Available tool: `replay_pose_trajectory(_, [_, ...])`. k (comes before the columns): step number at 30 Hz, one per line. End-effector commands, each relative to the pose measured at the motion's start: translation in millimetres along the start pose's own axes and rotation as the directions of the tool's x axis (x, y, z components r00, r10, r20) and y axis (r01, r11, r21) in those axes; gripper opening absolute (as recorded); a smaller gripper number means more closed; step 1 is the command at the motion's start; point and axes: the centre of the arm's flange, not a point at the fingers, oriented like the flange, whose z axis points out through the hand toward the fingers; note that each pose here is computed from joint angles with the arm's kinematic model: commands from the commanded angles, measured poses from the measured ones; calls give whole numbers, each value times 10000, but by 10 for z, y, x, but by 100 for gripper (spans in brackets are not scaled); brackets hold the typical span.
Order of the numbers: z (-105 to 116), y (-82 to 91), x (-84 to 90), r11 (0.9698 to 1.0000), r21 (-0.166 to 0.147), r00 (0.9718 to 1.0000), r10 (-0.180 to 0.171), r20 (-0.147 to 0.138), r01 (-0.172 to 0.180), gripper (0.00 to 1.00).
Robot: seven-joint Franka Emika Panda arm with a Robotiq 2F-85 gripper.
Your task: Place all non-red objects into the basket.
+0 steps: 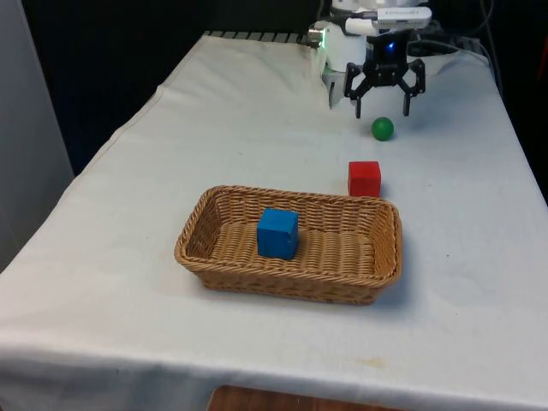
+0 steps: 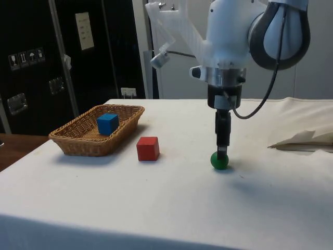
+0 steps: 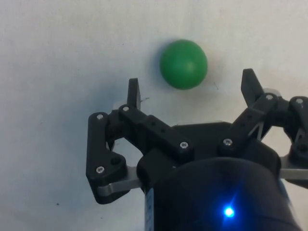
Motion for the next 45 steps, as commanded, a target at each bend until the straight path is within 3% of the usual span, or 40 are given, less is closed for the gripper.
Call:
replay_pose_trajectory(1, [13,-2,-4,10000,-9,10000,9,9,-9,100])
replay_pose_trajectory(2, [21,-41,-4,10000,9,9999,69,-121,-69,100])
replay_pose_trajectory(7, [85,-77,-11,9999,-27,9998,146,-154,-146,100])
replay_pose_trajectory(8, [93,-37,-17,9999,-64,10000,85,-45,-85,100])
replay_pose_trajectory(9, [114,-90,-11,9998,-42,9996,194,-186,-195,100])
replay_pose_trajectory(22, [255,-108,-3,9992,-140,9983,374,-439,-381,100])
replay_pose_trajectory(24, [258,-102,-3,9992,-154,9984,351,-451,-358,89])
replay_pose_trajectory(28, [265,-87,5,9994,-171,9988,310,-392,-317,47])
replay_pose_trajectory(29, [257,-95,-2,9992,-161,9983,350,-462,-357,47])
replay_pose_trajectory(30, [257,-98,-2,9993,-160,9984,340,-462,-347,36])
replay_pose_trajectory(31, [257,-96,-2,9993,-163,9984,329,-462,-337,14])
replay_pose_trajectory(32, [256,-96,-1,9993,-164,9983,329,-472,-337,3])
replay_pose_trajectory(37, [260,-88,4,9994,-168,9987,310,-402,-317,0])
replay_pose_trajectory(45, [163,-68,11,9991,-119,9978,409,-517,-415,0])
